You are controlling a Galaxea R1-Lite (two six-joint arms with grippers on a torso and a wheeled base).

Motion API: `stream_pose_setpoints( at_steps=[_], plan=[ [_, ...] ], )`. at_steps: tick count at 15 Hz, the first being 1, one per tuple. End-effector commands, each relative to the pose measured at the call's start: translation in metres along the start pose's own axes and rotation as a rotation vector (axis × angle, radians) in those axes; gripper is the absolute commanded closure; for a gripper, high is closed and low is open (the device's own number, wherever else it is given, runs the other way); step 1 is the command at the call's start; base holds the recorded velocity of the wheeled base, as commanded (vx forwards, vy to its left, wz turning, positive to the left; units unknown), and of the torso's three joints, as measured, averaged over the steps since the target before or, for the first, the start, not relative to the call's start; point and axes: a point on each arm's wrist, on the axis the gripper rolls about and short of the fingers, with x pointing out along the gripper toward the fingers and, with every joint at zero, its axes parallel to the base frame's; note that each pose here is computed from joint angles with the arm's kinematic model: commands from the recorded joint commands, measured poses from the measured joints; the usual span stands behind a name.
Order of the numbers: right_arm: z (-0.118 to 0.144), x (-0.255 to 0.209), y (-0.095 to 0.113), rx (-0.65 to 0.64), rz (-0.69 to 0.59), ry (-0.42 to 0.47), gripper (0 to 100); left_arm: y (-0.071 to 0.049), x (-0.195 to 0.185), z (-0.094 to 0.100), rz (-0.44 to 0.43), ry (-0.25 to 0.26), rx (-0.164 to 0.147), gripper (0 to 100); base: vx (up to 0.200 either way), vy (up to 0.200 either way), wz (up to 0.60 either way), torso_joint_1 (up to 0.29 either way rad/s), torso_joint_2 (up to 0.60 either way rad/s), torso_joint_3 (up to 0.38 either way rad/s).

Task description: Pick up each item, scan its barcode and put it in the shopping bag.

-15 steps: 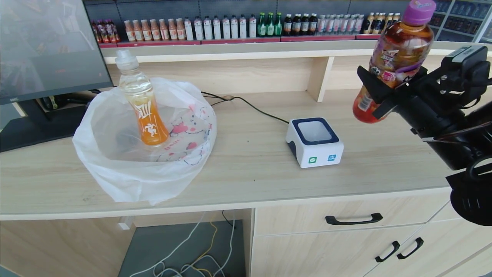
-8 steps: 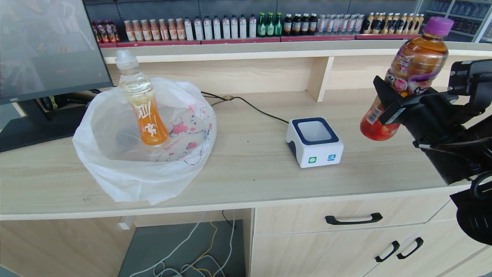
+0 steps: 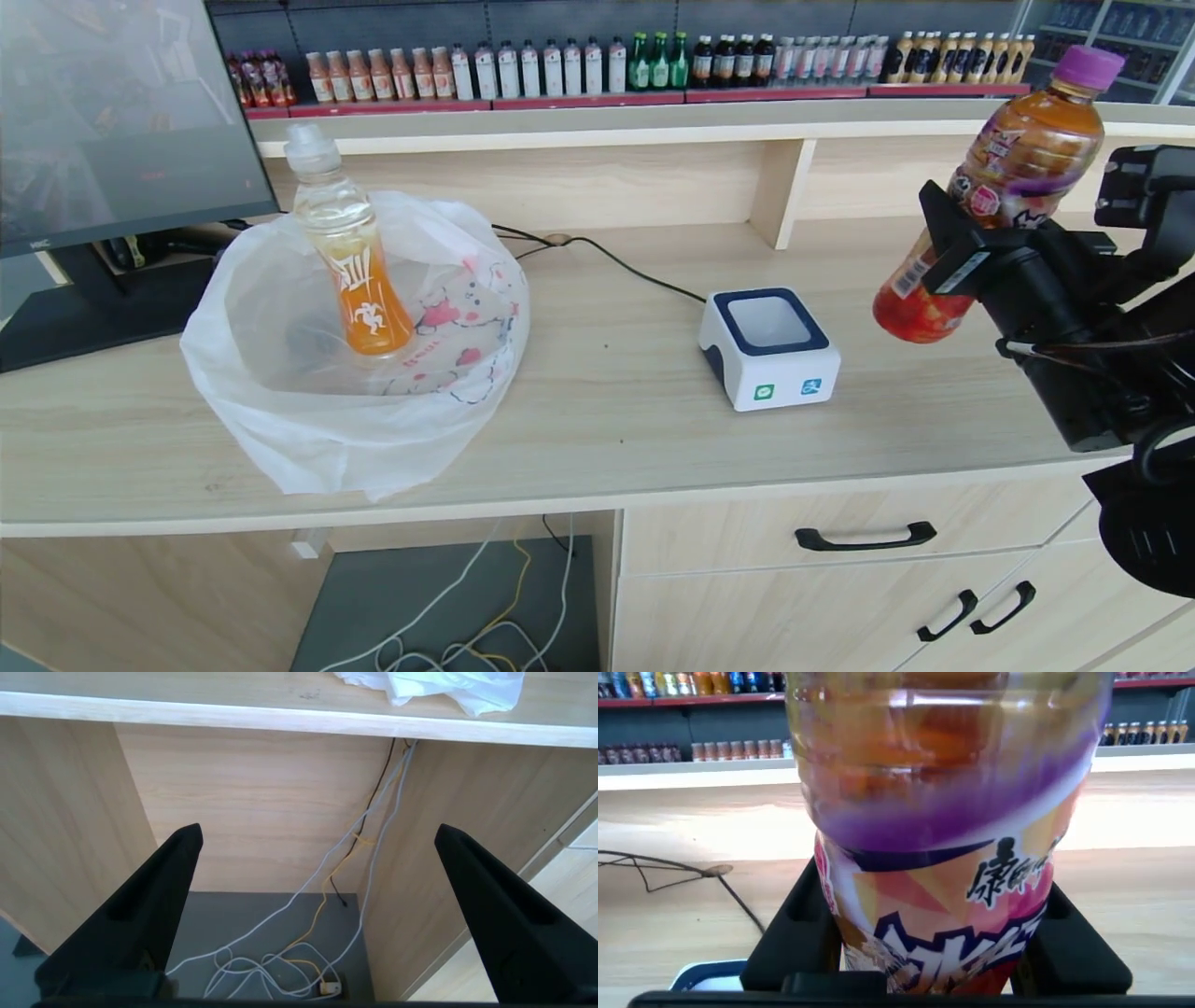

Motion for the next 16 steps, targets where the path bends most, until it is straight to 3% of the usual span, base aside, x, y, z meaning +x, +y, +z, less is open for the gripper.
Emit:
stream_pose_setpoints(
  at_steps=[1, 8, 16],
  plan=[
    [-0.005, 0.007, 0.002, 0.008, 0.001, 0.001, 100, 0.000, 0.000, 0.000, -0.002, 0.001, -0.001, 0, 0.000, 0.200, 0.00, 0.002, 0.00, -0.002],
    [-0.004, 0.016, 0.006, 0.028, 0.011, -0.026, 100, 0.000, 0.000, 0.000, 0.000, 0.001, -0.002, 0, 0.000, 0.200, 0.00, 0.000, 0.00, 0.002],
    [0.006, 0.019, 0.031, 0.074, 0.077, -0.067, 100, 0.000, 0.000, 0.000, 0.000, 0.001, -0.004, 0, 0.000, 0.200, 0.00, 0.002, 0.00, 0.002]
  ],
)
